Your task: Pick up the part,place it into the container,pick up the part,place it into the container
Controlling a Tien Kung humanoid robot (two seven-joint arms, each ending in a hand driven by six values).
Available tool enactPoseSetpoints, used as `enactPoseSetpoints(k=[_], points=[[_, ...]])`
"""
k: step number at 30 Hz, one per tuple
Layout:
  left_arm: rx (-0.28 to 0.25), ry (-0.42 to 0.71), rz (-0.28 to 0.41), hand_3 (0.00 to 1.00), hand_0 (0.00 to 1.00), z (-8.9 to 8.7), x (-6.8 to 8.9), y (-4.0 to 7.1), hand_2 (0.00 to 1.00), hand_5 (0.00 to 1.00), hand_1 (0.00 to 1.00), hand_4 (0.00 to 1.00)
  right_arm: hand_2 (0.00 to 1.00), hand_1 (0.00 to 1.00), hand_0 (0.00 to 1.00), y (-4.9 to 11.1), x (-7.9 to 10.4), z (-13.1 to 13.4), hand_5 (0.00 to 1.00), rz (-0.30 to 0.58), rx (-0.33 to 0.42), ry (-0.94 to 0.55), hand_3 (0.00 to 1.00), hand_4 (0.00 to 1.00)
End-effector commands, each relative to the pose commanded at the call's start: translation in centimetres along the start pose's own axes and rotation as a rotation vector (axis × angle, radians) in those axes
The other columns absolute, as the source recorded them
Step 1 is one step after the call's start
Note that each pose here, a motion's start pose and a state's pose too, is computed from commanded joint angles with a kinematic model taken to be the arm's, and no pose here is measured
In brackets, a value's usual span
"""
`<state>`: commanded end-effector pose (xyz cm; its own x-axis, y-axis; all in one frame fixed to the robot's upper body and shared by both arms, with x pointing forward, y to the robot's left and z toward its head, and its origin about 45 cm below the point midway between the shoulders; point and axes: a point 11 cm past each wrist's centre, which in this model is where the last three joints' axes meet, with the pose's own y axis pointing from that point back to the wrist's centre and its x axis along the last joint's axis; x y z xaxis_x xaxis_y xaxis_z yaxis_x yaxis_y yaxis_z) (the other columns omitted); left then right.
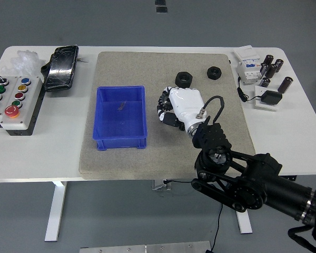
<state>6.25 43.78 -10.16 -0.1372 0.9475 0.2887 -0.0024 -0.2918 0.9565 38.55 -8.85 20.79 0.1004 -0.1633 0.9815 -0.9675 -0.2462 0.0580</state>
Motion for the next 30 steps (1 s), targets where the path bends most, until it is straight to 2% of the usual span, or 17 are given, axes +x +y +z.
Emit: enactPoseSetpoints(k=[6,8,9,14,15,20,21,26,27,30], points=[[0.011,0.002,0.000,0.634,0.665,-0.2,0.0,0.0,0.548,0.473,0.577,0.605,0.239,0.419,0.324,0.2,1.0,-5.8,0.019,0.027,0.143,0.001,0.601,0.237],[0.009,0.004,0.001,0.634,0.665,-0.1,0.1,0.0,0.548,0.473,0.577,0.605,0.239,0.419,0.324,0.2,0.9,-6.2,0.019,0.023,0.161,0.016,0.601,0.237],[0.007,0.004,0.002,0.634,0.665,0.0,0.1,0.0,0.549,0.474,0.578,0.606,0.295,0.474,0.360,0.3,0.7,-6.3,0.083,0.016,0.169,0.026,0.626,0.297],[0.004,0.004,0.002,0.634,0.665,0.2,0.2,0.1,0.549,0.474,0.578,0.606,0.295,0.474,0.360,0.4,-1.0,-6.4,0.083,-0.062,0.180,0.100,0.626,0.297],[0.004,0.004,0.002,0.634,0.665,0.2,0.2,0.1,0.548,0.478,0.578,0.609,0.772,0.756,0.542,0.4,-1.3,-6.2,0.305,-0.080,0.176,0.116,0.811,0.516],[0.007,0.004,0.002,0.634,0.665,0.1,0.1,0.0,0.548,0.478,0.578,0.609,0.772,0.756,0.542,0.1,-2.3,-5.2,0.305,-0.124,0.147,0.151,0.811,0.516],[0.009,0.004,0.003,0.634,0.665,0.1,0.2,0.0,0.548,0.484,0.578,0.608,0.920,0.848,0.637,0.1,-2.3,-5.2,0.429,-0.123,0.145,0.150,0.945,0.735],[0.012,0.007,0.006,0.634,0.665,0.1,0.3,0.1,0.548,0.484,0.578,0.608,0.920,0.848,0.637,0.1,-2.0,-5.4,0.429,-0.106,0.153,0.150,0.945,0.735],[0.011,0.007,0.007,0.634,0.665,0.1,0.3,0.1,0.548,0.486,0.577,0.603,0.957,0.870,0.666,0.1,-2.0,-5.4,0.490,-0.107,0.155,0.153,0.996,0.823],[0.007,0.005,0.008,0.634,0.665,0.3,0.4,0.1,0.548,0.486,0.577,0.603,0.957,0.870,0.666,0.2,-2.1,-5.4,0.490,-0.107,0.155,0.149,0.996,0.823]])
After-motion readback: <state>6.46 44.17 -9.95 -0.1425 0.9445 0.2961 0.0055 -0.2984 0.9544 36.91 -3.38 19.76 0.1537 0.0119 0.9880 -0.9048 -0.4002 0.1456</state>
